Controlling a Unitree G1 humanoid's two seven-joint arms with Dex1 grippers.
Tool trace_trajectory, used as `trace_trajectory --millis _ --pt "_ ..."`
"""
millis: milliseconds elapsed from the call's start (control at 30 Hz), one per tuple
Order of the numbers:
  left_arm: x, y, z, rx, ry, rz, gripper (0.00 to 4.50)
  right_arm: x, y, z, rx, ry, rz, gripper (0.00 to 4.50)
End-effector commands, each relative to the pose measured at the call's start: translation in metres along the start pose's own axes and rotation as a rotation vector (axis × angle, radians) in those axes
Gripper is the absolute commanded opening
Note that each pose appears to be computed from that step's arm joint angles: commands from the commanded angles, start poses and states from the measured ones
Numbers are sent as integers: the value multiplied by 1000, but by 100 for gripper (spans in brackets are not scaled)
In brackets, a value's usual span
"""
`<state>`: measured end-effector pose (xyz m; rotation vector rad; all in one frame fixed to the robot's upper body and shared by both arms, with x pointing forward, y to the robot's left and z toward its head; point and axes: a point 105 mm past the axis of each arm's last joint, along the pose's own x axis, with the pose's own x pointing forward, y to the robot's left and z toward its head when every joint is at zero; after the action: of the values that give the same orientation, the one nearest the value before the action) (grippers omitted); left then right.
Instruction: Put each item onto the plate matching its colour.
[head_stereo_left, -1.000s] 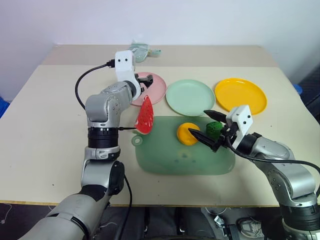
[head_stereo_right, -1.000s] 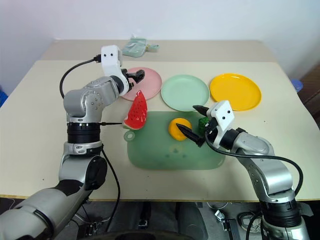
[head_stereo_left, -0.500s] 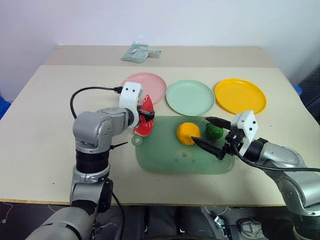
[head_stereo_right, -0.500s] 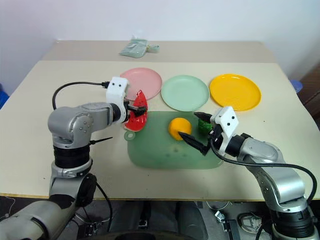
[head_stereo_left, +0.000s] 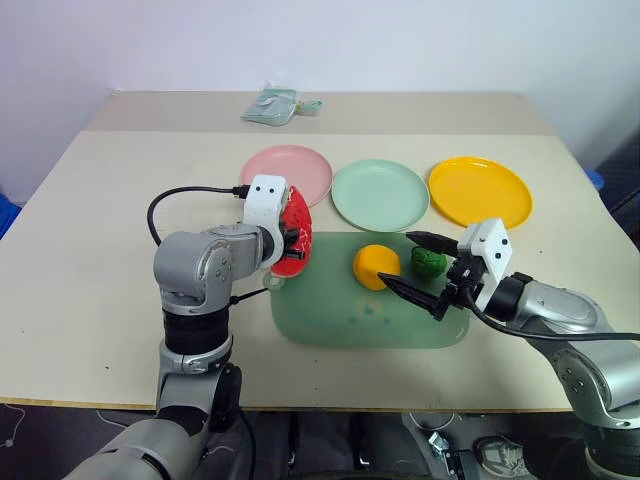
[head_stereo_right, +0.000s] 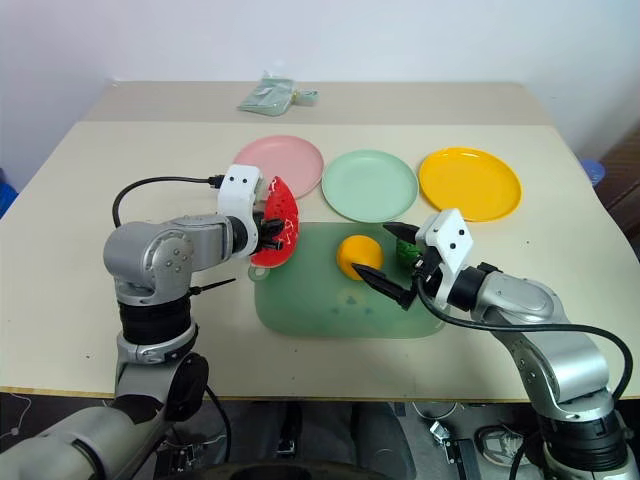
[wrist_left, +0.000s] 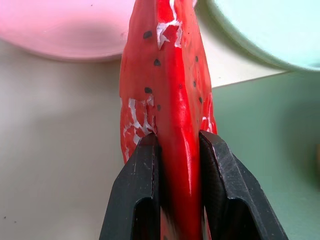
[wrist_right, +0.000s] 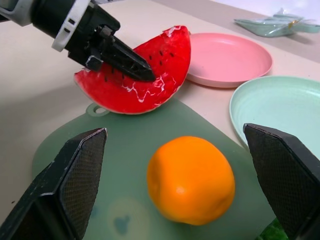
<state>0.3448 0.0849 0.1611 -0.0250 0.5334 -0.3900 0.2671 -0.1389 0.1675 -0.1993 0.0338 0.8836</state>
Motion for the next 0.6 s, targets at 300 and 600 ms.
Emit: trace_trajectory --millis 300,600 --pt "12 45 77 -24 -198 282 84 14 -6 16 -47 -68 2 450" --pt "57 44 99 -173 -259 219 154 12 -9 17 -58 -79 -47 450"
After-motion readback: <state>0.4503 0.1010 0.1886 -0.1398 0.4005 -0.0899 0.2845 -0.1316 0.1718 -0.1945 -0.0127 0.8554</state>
